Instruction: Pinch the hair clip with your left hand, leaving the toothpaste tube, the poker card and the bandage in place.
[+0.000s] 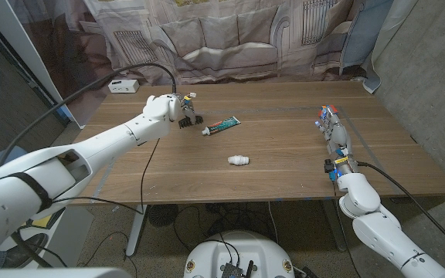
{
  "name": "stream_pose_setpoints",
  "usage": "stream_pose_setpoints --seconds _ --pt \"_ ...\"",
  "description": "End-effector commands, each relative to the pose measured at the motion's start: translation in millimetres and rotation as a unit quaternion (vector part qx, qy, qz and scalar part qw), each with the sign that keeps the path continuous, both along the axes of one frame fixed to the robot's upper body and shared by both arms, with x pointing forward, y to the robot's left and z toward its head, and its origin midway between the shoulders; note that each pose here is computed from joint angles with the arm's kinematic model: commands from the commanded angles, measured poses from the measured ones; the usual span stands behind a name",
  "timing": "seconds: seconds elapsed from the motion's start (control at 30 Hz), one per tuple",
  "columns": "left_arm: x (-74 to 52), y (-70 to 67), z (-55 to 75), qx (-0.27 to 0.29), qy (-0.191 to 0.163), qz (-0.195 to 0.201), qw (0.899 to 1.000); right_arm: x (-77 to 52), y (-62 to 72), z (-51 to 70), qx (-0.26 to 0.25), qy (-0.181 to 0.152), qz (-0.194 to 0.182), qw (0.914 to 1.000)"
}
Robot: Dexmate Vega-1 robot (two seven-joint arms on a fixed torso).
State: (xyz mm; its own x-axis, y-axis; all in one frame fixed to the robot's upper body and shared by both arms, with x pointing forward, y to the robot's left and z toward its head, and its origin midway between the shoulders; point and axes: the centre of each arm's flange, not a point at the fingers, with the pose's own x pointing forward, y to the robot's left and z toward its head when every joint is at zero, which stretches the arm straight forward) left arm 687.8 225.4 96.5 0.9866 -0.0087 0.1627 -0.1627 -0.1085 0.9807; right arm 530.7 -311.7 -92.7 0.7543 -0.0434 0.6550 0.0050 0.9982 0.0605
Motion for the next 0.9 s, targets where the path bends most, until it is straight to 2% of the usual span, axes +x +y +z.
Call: stream_pose_setpoints --seconds 0.03,0.9 --pt "4.1 2.6 -5.0 -0.005 -0.002 -0.003 1.000 -2.2 -0.9 -3.2 0.004 0.005 -0.004 1.0000" --pt "2.6 3.8 -4.9 -0.003 -0.033 0.005 0.999 -1.9 -0.2 -8.1 0.005 0.010 -0.003 0.9999"
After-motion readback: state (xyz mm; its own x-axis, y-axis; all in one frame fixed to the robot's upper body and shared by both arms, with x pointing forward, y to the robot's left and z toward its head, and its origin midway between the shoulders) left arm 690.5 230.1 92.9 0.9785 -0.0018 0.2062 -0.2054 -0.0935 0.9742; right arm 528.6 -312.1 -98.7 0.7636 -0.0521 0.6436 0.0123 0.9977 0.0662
